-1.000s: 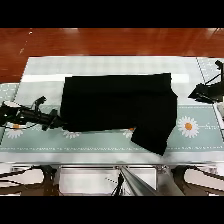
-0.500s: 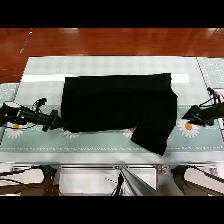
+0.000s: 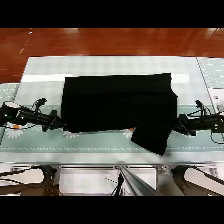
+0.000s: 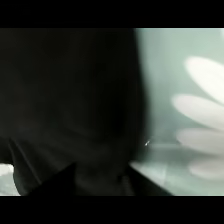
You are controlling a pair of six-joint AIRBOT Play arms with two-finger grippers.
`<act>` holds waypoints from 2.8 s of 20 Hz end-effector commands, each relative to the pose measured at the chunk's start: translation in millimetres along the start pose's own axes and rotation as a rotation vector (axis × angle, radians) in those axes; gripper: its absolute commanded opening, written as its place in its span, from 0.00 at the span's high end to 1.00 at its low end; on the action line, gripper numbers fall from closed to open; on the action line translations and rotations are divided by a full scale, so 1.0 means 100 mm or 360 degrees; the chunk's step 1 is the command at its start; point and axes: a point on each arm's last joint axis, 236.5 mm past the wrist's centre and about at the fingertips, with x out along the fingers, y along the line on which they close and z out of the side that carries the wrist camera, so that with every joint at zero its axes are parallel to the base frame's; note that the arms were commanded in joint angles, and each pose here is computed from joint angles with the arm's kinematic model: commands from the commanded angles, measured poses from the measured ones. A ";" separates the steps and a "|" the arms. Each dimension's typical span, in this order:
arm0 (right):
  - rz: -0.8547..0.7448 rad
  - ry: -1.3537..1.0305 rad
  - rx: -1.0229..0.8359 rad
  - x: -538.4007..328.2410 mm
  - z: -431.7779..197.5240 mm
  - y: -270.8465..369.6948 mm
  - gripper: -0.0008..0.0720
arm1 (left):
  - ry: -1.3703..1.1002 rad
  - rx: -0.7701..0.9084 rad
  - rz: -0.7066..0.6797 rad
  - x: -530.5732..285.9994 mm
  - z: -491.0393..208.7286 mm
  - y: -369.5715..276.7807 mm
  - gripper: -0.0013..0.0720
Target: Fold the shirts.
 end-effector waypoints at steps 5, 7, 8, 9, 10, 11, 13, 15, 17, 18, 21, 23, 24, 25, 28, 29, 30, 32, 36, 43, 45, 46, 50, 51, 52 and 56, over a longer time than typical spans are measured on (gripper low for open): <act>0.0033 -0.0018 -0.0241 0.08 0.12 0.43 0.95 | -0.0044 0.0129 -0.0019 -0.20 0.11 -0.18 0.95; 0.0145 -0.0105 -0.0351 -0.21 0.38 0.80 0.95 | -0.0086 0.0250 -0.0029 -0.47 0.22 -0.40 0.95; 0.0195 -0.0197 -0.0393 -0.37 0.56 0.99 0.95 | -0.0147 0.0318 -0.0037 -0.63 0.33 -0.54 0.95; 0.0256 -0.0319 -0.0430 -0.55 0.77 1.22 0.95 | -0.0231 0.0374 -0.0073 -0.78 0.45 -0.72 0.95; 0.0308 -0.0445 -0.0456 -0.70 0.96 1.43 0.95 | -0.0314 0.0428 -0.0131 -0.93 0.58 -0.93 0.95; 0.0351 -0.0565 -0.0480 -0.84 1.14 1.62 0.95 | -0.0391 0.0491 -0.0172 -1.05 0.69 -1.14 0.95; 0.0356 -0.0772 -0.0508 -1.02 1.47 1.86 0.95 | -0.0543 0.0609 -0.0133 -1.18 0.93 -1.39 0.95; 0.0336 -0.0873 -0.0517 -1.04 1.74 1.95 0.95 | -0.0661 0.0646 -0.0099 -1.18 1.19 -1.56 0.95; 0.0319 -0.0929 -0.0492 -0.97 2.00 1.97 0.95 | -0.0727 0.0670 -0.0076 -1.12 1.46 -1.64 0.95; 0.0306 -0.0956 -0.0474 -0.94 2.13 1.94 0.95 | -0.0755 0.0680 -0.0069 -1.10 1.60 -1.67 0.95; 0.0288 -0.1041 -0.0359 -0.83 2.49 1.79 0.95 | -0.0785 0.0664 -0.0071 -1.01 1.97 -1.75 0.95; 0.0309 -0.1023 -0.0288 -0.67 2.60 1.73 0.95 | -0.0739 0.0571 -0.0090 -0.84 2.16 -1.71 0.95; 0.0324 -0.1002 -0.0255 -0.57 2.63 1.71 0.95 | -0.0709 0.0515 -0.0096 -0.74 2.24 -1.65 0.95; 0.0308 -0.0981 -0.0239 -0.46 2.65 1.66 0.95 | -0.0670 0.0471 -0.0099 -0.64 2.28 -1.58 0.95; 0.0269 -0.0933 -0.0200 -0.16 2.69 1.54 0.95 | -0.0548 0.0357 -0.0103 -0.39 2.28 -1.35 0.94; 0.0262 -0.0924 -0.0188 -0.12 2.70 1.50 0.93 | -0.0535 0.0341 -0.0105 -0.38 2.28 -1.30 0.81; 0.0258 -0.0927 -0.0195 -0.12 2.70 1.49 0.77 | -0.0533 0.0333 -0.0107 -0.40 2.28 -1.28 0.56; 0.0222 -0.0996 -0.0294 -0.35 2.75 1.44 0.50 | -0.0526 0.0316 -0.0124 -0.54 2.27 -1.22 0.30; -0.0152 -0.1075 -0.0452 -1.03 2.70 0.94 0.47 | -0.0408 0.0348 -0.0189 -0.94 2.05 -1.22 0.30; -0.0236 -0.0472 -0.0245 -0.60 2.06 0.26 0.19 | -0.0302 0.0560 -0.0188 -1.09 1.60 -1.63 0.30; -0.0003 -0.0426 -0.0167 -0.40 2.07 0.47 0.17 | -0.0284 0.0590 -0.0184 -1.04 1.56 -1.71 0.30; 0.0126 -0.0429 -0.0121 -0.33 2.10 0.60 0.17 | -0.0274 0.0601 -0.0182 -1.01 1.54 -1.74 0.30; 0.0225 -0.0418 -0.0121 0.03 2.17 0.88 0.17 | -0.0222 0.0656 -0.0173 -0.85 1.46 -1.88 0.30; 0.0210 -0.0410 -0.0141 0.16 2.16 0.94 0.17 | -0.0208 0.0670 -0.0170 -0.81 1.44 -1.91 0.31; 0.0200 -0.0403 -0.0161 0.28 2.15 1.01 0.17 | -0.0200 0.0681 -0.0168 -0.78 1.42 -1.94 0.31; 0.0156 -0.0440 -0.0325 0.45 2.12 1.28 0.83 | -0.0179 0.0692 -0.0165 -0.73 1.38 -1.99 0.30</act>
